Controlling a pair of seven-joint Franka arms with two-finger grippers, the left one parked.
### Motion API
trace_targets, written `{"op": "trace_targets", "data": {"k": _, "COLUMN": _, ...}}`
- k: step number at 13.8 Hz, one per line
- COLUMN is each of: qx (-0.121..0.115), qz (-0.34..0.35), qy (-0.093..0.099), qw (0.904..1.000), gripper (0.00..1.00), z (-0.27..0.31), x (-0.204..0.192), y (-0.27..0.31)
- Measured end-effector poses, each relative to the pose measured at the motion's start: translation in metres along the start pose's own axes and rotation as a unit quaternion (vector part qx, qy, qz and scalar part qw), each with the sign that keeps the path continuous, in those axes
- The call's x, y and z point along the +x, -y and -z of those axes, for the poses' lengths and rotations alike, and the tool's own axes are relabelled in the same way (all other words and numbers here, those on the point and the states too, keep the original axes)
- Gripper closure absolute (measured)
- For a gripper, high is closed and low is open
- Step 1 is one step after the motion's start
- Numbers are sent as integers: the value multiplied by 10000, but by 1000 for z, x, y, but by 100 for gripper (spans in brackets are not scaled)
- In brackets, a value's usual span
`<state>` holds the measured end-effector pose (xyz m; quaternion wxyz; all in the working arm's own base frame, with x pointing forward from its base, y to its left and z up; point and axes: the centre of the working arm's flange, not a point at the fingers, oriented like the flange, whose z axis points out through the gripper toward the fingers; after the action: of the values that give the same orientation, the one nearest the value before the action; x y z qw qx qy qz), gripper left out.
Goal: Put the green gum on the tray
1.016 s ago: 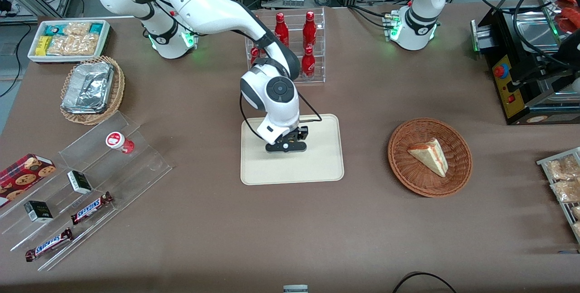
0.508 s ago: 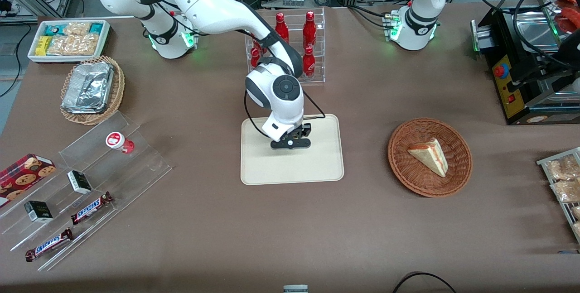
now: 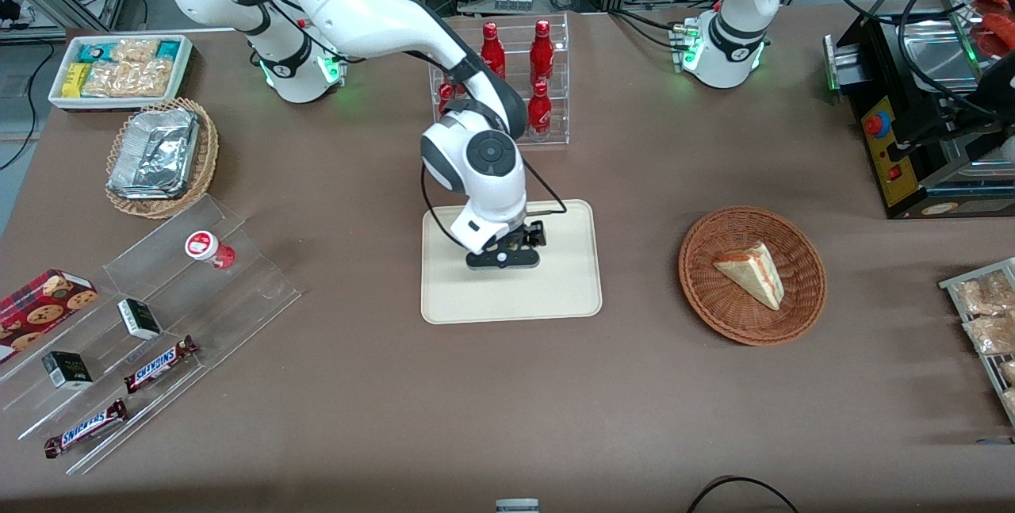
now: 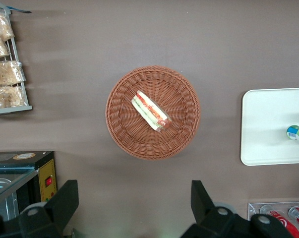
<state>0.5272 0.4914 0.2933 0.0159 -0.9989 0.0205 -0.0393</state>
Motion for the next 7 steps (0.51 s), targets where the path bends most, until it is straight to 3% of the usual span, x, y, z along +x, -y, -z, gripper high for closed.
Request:
{"op": "trace_targets", "data": {"k": 3, "qx": -155, "qz": -167, "qy": 257, "qw": 9994, "gripper": 0, "z": 70, "x": 30, "y": -47}}
{"op": "trace_targets", "data": {"k": 7, "qx": -173, "qz": -32, "qy": 522, "qw": 9985, "gripper": 0, "z": 170, "x": 47, "y": -127}}
